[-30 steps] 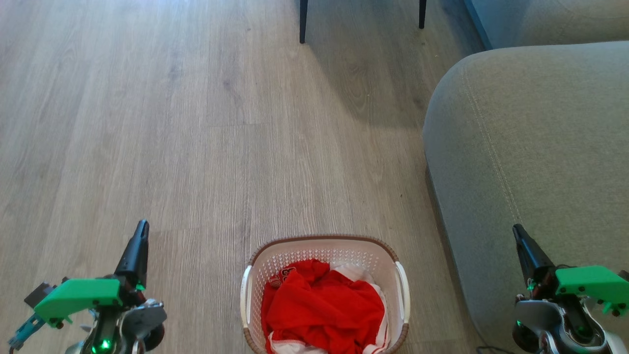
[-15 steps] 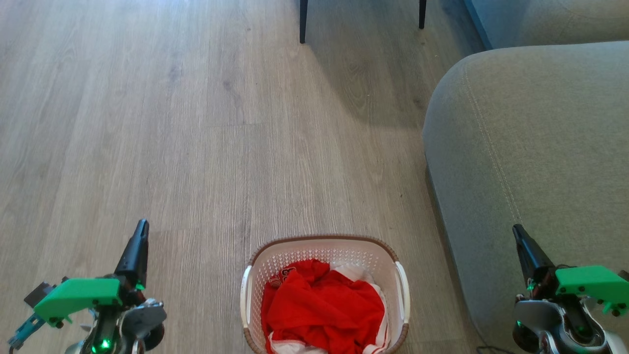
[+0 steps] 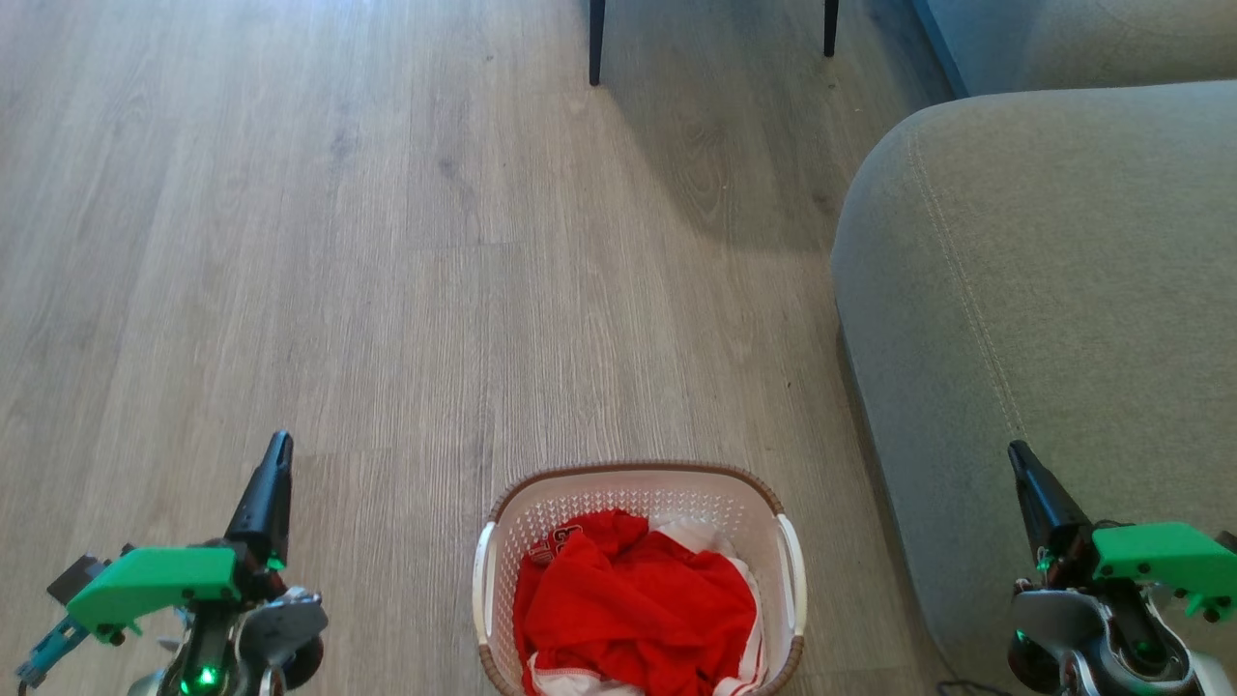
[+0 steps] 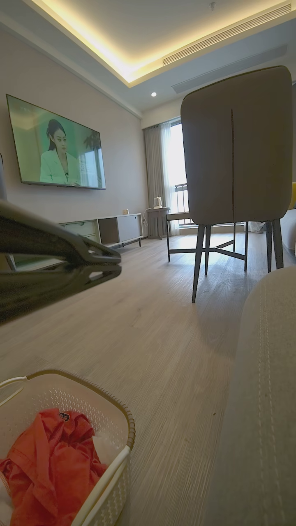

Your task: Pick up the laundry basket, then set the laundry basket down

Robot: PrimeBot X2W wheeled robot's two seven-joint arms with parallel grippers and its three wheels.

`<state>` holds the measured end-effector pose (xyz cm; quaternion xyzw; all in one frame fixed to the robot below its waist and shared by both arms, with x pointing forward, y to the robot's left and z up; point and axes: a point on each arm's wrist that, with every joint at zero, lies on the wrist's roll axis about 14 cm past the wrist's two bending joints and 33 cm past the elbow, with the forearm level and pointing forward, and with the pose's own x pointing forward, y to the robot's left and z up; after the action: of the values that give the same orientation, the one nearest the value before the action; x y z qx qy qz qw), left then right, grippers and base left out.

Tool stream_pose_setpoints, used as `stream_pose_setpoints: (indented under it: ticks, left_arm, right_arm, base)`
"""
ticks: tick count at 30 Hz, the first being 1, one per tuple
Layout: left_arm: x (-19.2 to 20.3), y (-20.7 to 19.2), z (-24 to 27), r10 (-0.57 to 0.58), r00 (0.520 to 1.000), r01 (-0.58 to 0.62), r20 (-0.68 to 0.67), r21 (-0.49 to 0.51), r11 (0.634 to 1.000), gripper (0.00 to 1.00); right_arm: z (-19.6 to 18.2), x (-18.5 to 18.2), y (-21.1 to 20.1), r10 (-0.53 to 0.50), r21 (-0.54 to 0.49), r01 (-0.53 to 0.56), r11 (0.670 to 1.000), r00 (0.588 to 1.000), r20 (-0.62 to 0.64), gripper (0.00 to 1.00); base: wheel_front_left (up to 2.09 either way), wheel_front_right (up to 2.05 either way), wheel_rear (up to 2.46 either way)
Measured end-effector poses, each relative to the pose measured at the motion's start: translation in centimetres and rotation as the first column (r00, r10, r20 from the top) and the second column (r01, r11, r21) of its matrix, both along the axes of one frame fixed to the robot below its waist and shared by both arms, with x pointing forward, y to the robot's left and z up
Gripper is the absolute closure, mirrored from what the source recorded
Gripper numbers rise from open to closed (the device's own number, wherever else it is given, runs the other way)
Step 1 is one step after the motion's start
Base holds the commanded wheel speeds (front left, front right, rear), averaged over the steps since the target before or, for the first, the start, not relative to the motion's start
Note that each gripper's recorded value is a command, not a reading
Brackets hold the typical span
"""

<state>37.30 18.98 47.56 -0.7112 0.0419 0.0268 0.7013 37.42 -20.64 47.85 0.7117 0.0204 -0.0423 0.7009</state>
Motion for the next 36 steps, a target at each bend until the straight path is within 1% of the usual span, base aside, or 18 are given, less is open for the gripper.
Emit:
stream_pose_setpoints:
  ticks: [9, 10, 16, 20, 28, 36]
  left_arm:
    - [0.0, 0.0, 0.0, 0.000, 1.000, 0.000, 0.000, 0.000, 1.000, 1.00]
    - [0.0, 0.0, -0.1, 0.000, 1.000, 0.000, -0.003, -0.001, 1.000, 0.00]
    - [-2.6, -0.1, -4.3, 0.006, 0.991, -0.008, -0.132, -0.014, 1.000, 0.00]
    - [-2.5, 0.0, -4.1, 0.016, 0.992, -0.017, -0.127, -0.012, 1.000, 0.00]
    - [-2.4, 0.5, -3.5, 0.042, 0.993, -0.041, -0.108, 0.014, 0.999, 0.00]
    - [-2.1, 1.3, -2.7, 0.072, 0.994, -0.067, -0.085, 0.063, 0.996, 0.00]
  right_arm:
    - [0.0, 0.0, 0.0, 0.000, 0.000, 0.000, 1.000, 1.000, 0.000, 1.00]
    - [-0.1, 0.0, 0.0, 0.000, 0.001, 0.000, 1.000, 1.000, -0.002, 0.00]
    - [-3.8, -2.1, 0.3, -0.001, 0.015, 0.003, 1.000, 0.993, -0.117, 0.00]
    - [-3.5, -2.0, 0.3, -0.007, 0.010, 0.008, 1.000, 0.994, -0.108, 0.00]
    - [-2.8, -1.6, 0.4, -0.008, -0.038, 0.005, 0.999, 0.996, -0.088, 0.00]
    - [-1.7, -1.1, 0.5, -0.004, -0.124, -0.003, 0.992, 0.998, -0.060, 0.00]
  base:
    - [0.00, 0.00, 0.00]
    - [0.00, 0.00, 0.00]
    - [0.00, 0.00, 0.00]
    - [0.00, 0.00, 0.00]
    - [0.00, 0.00, 0.00]
    - [0.00, 0.00, 0.00]
